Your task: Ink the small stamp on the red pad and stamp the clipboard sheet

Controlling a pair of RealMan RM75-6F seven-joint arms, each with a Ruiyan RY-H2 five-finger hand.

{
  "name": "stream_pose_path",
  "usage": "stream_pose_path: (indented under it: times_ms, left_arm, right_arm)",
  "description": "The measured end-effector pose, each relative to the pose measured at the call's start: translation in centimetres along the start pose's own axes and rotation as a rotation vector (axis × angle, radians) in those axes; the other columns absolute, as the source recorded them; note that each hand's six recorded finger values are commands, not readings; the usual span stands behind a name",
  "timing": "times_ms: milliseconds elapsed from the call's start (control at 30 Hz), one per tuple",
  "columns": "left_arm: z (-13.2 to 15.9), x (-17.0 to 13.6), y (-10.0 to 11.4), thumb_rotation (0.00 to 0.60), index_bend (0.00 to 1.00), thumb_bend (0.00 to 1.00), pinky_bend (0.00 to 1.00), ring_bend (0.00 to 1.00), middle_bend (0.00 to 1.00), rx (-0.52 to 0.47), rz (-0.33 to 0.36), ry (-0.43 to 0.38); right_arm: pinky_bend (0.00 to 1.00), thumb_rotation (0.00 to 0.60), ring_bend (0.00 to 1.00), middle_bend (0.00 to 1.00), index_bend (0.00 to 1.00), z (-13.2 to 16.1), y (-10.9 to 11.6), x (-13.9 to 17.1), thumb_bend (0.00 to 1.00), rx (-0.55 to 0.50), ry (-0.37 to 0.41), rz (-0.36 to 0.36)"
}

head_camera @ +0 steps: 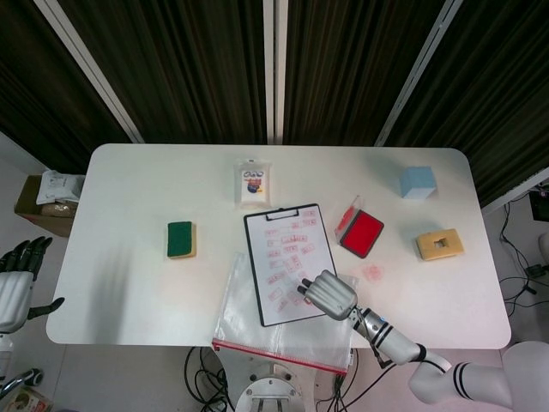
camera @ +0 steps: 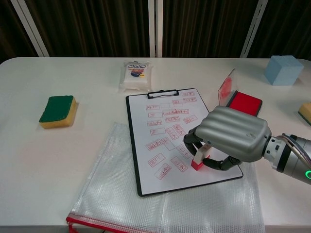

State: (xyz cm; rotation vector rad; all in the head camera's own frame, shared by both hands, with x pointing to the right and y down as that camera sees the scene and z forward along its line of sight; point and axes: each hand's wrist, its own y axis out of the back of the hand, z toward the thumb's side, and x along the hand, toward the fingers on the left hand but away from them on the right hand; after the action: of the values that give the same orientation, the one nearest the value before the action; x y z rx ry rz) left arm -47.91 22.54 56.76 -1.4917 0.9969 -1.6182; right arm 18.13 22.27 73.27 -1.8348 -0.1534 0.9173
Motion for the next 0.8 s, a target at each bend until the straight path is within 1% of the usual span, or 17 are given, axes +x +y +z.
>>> stream_pose_path:
  times_ms: [200, 400, 467, 633, 800]
  left_arm:
    - [0.0, 0.0, 0.0, 0.600, 0.03, 0.00, 0.15, 0.06, 0.06, -0.001, 0.000, 0.000]
    - [0.0, 0.0, 0.1, 0.600, 0.03, 0.00, 0.15, 0.06, 0.06, 0.001, 0.002, 0.000]
    - [0.0, -0.1, 0.1, 0.600, 0.03, 0.00, 0.15, 0.06, 0.06, 0.001, 0.002, -0.001]
    - [0.2, -0.1, 0.1, 0.600, 0.03, 0.00, 0.16, 0.06, 0.06, 0.002, 0.001, -0.005]
    - [0.5, 0.1, 0.0, 0.600, 0.03, 0.00, 0.16, 0.06, 0.06, 0.001, -0.002, -0.012]
  right_arm:
    - [1.00, 0.600, 0.84, 0.90, 1.00, 0.1, 0.1, 0.0, 0.46, -0.004, 0.003, -0.008]
    - [1.00, 0.600, 0.84, 0.90, 1.00, 0.0, 1.2, 0.2, 0.46, -0.022, -0.001, -0.060]
    - [1.00, 0.600, 0.84, 0.90, 1.00, -0.1, 2.0, 0.3, 0.46, -0.029, -0.005, -0.087]
    - [1.00, 0.600, 0.84, 0.90, 1.00, -1.0, 4.8, 1.0, 0.46, -0.058, -0.023, -0.186]
    - [1.00, 0.600, 0.84, 0.90, 1.00, -2.8, 7.5, 2.7, 0.46, -0.088, -0.061, -0.285]
